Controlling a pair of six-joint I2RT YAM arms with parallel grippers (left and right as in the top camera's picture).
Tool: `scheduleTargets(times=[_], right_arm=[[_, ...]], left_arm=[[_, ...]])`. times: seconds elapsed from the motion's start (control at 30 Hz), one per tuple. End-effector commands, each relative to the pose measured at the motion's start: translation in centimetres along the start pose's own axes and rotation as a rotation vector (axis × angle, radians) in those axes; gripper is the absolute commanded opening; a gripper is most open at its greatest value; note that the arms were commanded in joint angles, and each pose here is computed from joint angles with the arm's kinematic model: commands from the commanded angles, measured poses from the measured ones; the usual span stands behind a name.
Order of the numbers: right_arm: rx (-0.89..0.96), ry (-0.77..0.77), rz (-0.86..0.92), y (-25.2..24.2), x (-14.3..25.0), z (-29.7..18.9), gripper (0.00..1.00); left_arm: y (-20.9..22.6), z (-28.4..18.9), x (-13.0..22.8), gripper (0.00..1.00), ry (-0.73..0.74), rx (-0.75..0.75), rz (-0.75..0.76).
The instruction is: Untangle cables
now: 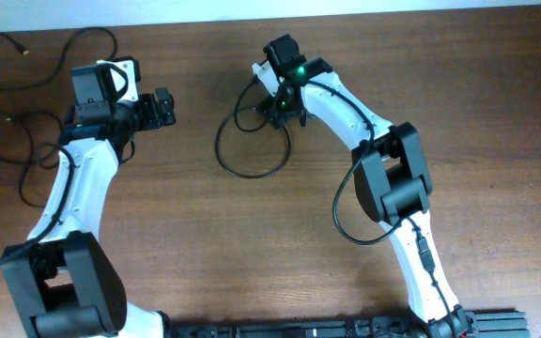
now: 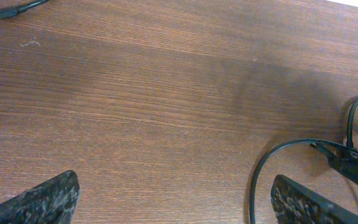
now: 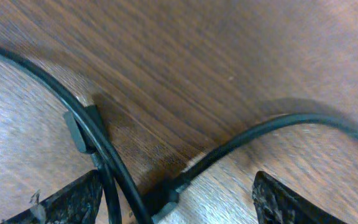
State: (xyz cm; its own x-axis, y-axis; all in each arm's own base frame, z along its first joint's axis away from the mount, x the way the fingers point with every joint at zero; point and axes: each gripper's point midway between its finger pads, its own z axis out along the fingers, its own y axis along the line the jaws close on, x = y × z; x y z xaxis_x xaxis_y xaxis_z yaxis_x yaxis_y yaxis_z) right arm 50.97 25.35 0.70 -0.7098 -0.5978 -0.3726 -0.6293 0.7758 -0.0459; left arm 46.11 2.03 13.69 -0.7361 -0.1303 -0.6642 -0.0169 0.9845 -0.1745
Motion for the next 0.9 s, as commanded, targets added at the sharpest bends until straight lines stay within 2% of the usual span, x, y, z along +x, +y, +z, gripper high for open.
scheduleTargets(times=[0.0, 0.1, 0.17, 0.2, 0.3, 0.37, 0.47, 0.5, 0.6, 0.73, 0.8, 0.87], right_arm=[[0.001, 0.027, -0.007, 0.6, 0.8, 1.4, 0.70], [0.004, 0.016, -0.007, 0.5, 0.5, 1.5, 0.49], [0.009, -0.004, -0.008, 0.4, 0.0, 1.5, 0.28], [0.009, -0.004, -0.007, 0.4, 0.0, 1.5, 0.22], [0.009, -0.007, -0.007, 0.4, -0.1, 1.4, 0.17], [0.011, -0.022, -0.004, 0.4, -0.6, 0.5, 0.09], [-0.038, -0.104, -0.011, 1.2, -2.9, -3.1, 0.09], [-0.045, -0.125, -0.019, 1.7, -3.5, -4.3, 0.04], [-0.053, -0.162, -0.049, 3.3, -4.8, -5.9, 0.04], [-0.074, -0.213, -0.089, 5.6, -6.7, -7.0, 0.04], [-0.188, -0.349, -0.146, 9.2, -10.1, -9.0, 0.04], [-0.276, -0.470, -0.292, 12.5, -12.3, -10.6, 0.04]], left_arm=[[-0.2, -1.0, -1.1, 0.99, -0.033, -0.005, 0.026], [-0.2, -1.0, -1.1, 0.99, -0.033, -0.005, 0.026], [-0.2, -1.0, -1.1, 0.99, -0.033, -0.005, 0.026], [-0.2, -1.0, -1.1, 0.99, -0.033, -0.005, 0.026], [-0.2, -1.0, -1.1, 0.99, -0.033, -0.005, 0.026], [-0.2, -1.0, -1.1, 0.99, -0.033, -0.005, 0.026], [-0.2, -1.0, -1.1, 0.99, -0.033, -0.005, 0.026], [-0.2, -1.0, -1.1, 0.99, -0.034, -0.005, 0.026], [0.0, -1.0, -1.4, 0.99, -0.042, -0.007, 0.022], [4.7, -1.9, -1.6, 0.99, -0.061, -0.068, -0.169], [8.0, -2.9, -1.4, 0.99, -0.075, -0.087, -0.329], [10.6, -3.6, -0.4, 0.99, -0.060, -0.119, -0.401]])
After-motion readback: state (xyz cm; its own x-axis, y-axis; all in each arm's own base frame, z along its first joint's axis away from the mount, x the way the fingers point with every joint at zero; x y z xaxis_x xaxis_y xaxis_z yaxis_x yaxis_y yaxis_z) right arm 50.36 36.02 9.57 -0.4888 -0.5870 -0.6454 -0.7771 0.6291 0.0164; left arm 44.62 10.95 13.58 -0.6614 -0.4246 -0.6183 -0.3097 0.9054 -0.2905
